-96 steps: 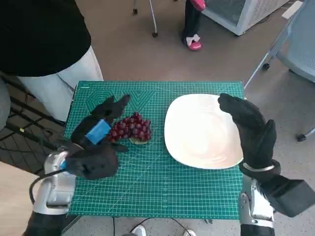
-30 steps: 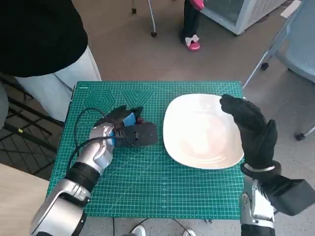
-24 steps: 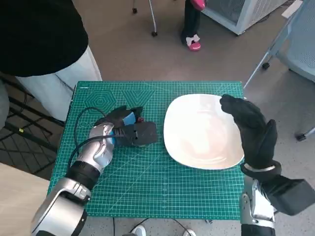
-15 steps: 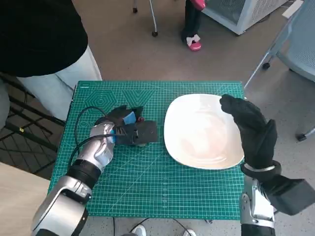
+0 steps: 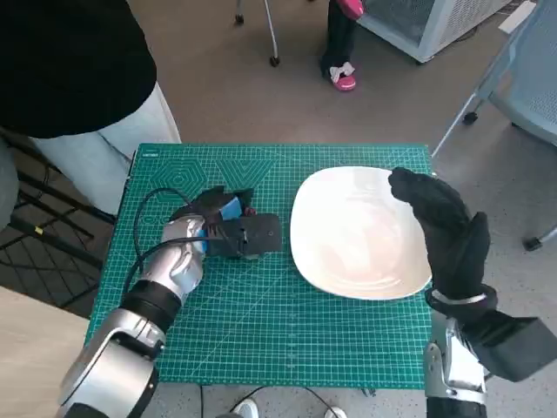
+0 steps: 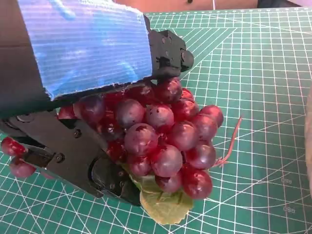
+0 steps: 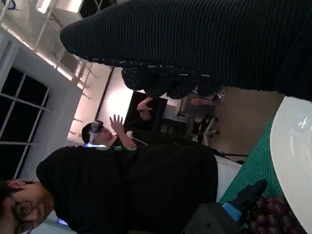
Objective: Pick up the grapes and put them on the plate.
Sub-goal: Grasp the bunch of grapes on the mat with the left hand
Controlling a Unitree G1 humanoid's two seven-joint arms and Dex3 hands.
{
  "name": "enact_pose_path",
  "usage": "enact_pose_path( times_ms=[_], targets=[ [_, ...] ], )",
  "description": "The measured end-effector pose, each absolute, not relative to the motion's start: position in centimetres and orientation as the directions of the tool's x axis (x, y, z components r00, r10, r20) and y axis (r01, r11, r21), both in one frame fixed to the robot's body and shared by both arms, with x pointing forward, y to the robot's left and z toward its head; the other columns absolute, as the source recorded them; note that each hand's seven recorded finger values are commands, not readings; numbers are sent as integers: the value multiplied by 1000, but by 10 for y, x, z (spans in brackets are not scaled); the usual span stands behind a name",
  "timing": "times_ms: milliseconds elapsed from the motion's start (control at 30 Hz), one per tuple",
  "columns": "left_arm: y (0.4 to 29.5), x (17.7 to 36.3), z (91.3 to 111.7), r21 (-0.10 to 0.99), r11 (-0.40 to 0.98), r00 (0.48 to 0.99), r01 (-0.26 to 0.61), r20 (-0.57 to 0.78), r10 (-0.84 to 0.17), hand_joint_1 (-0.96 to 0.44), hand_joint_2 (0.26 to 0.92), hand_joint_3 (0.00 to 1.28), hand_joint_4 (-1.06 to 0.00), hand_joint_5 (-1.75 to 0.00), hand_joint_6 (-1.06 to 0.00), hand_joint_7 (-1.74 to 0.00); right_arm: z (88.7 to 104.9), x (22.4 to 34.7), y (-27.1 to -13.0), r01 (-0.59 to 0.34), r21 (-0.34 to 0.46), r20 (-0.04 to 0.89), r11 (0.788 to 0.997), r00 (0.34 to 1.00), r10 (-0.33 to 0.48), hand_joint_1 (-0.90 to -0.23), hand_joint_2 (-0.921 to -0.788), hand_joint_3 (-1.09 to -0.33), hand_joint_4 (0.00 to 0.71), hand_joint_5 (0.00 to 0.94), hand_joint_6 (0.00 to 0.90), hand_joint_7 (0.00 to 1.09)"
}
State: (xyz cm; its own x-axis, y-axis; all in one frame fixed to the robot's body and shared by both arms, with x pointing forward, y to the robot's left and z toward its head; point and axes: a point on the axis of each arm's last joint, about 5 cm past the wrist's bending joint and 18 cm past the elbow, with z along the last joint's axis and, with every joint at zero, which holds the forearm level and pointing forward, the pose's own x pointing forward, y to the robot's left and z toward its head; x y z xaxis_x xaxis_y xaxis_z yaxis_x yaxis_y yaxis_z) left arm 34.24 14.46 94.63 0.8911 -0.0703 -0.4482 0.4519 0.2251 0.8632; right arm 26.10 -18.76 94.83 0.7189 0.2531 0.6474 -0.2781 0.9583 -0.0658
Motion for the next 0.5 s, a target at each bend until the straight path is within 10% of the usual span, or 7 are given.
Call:
enact_pose_path(
  times_ms=[500],
  targets=[
    [145, 345, 946, 862, 218, 888, 458, -454, -74, -153, 733, 5, -25, -2, -232, -4, 949, 261, -188, -276, -65, 649, 959, 718, 251, -643, -921, -851, 403, 1, 8, 431]
  ],
)
